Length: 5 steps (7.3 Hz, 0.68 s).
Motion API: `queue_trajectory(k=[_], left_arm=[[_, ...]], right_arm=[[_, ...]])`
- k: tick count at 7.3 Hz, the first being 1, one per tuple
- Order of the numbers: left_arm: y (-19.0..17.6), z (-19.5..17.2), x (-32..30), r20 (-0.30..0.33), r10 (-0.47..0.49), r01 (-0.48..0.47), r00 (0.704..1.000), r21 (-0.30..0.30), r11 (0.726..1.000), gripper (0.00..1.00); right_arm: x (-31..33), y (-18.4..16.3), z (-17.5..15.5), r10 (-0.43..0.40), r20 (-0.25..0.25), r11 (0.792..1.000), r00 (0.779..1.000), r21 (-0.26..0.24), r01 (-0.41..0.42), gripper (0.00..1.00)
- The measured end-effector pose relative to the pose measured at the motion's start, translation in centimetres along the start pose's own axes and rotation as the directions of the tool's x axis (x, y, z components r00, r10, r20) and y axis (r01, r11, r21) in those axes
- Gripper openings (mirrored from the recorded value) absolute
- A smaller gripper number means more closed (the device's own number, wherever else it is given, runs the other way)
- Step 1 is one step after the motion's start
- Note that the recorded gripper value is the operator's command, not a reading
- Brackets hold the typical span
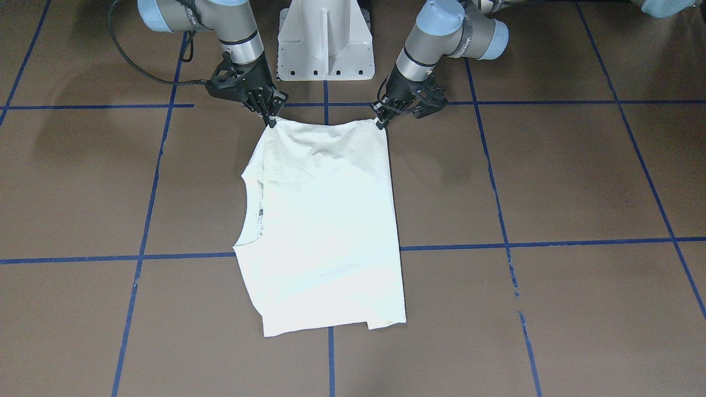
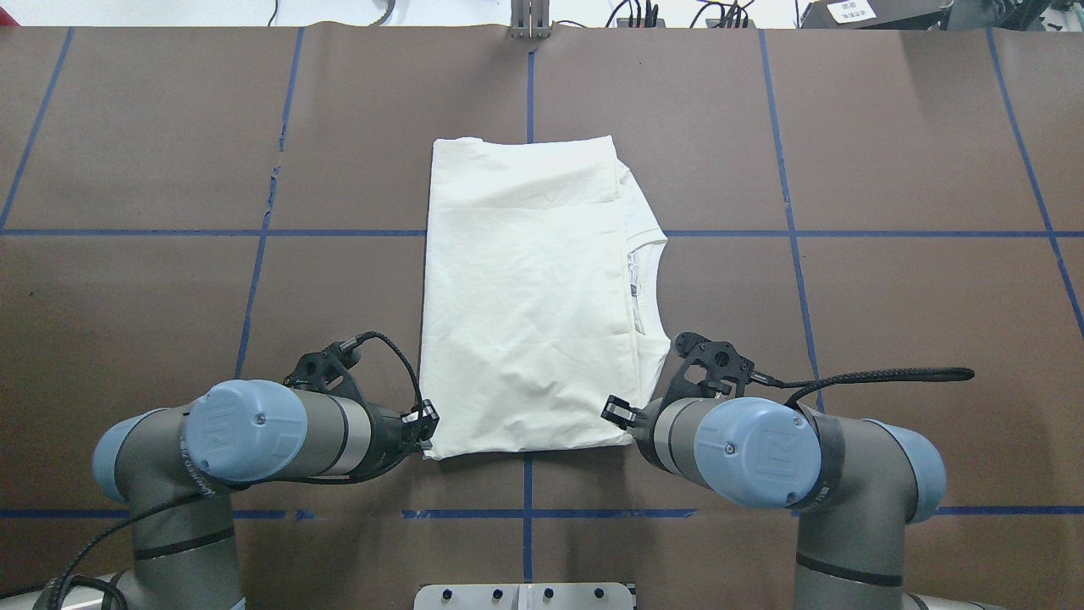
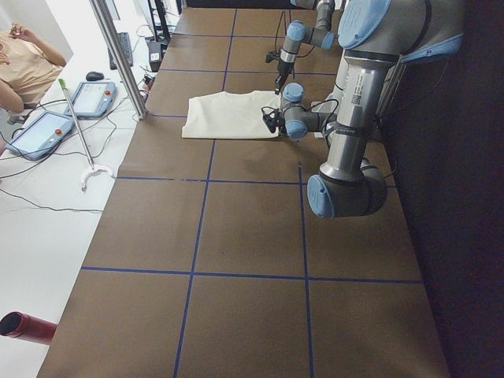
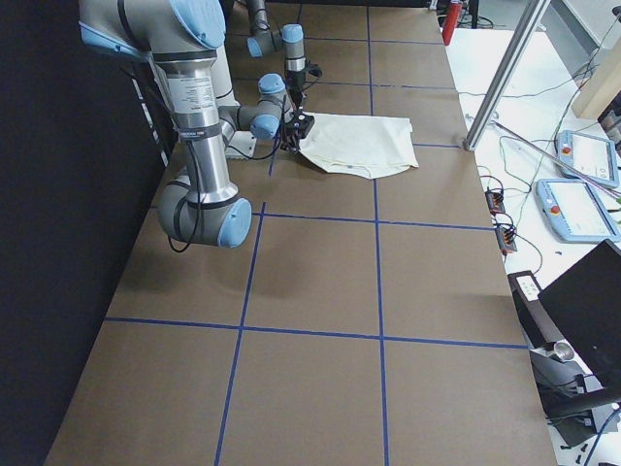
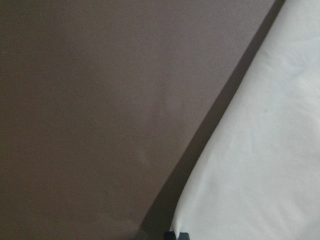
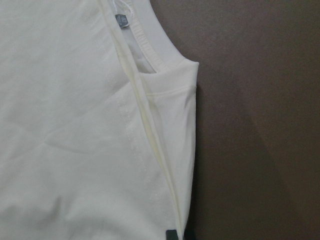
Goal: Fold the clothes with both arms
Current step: 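Bring both grippers to the shirt's near corners and grasp them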
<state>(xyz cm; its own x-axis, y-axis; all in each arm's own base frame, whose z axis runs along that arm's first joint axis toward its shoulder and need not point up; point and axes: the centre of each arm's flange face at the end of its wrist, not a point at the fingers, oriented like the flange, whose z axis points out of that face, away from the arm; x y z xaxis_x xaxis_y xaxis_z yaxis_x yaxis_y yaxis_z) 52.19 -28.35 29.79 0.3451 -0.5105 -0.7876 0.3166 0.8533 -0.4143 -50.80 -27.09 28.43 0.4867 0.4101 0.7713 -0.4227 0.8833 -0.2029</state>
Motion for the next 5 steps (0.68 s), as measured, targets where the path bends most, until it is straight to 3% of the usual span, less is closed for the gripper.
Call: queue_trajectory(k=[3, 5], left_arm=[[0.9, -3.1, 0.2, -0.023, 0.008, -0.008, 1.000, -0.026, 1.000, 0.00], [1.8, -4.8, 1.0, -0.053, 0.001, -0.004, 0.999, -0.050, 0.999, 0.00]], right_arm=[[1.0, 0.5, -1.4, 0.045, 0.001, 0.998, 0.999, -0.054, -0.045, 0.00], [0.5, 1.0, -3.8, 0.065, 0.030, 0.993, 0.997, -0.104, -0.062, 0.00]])
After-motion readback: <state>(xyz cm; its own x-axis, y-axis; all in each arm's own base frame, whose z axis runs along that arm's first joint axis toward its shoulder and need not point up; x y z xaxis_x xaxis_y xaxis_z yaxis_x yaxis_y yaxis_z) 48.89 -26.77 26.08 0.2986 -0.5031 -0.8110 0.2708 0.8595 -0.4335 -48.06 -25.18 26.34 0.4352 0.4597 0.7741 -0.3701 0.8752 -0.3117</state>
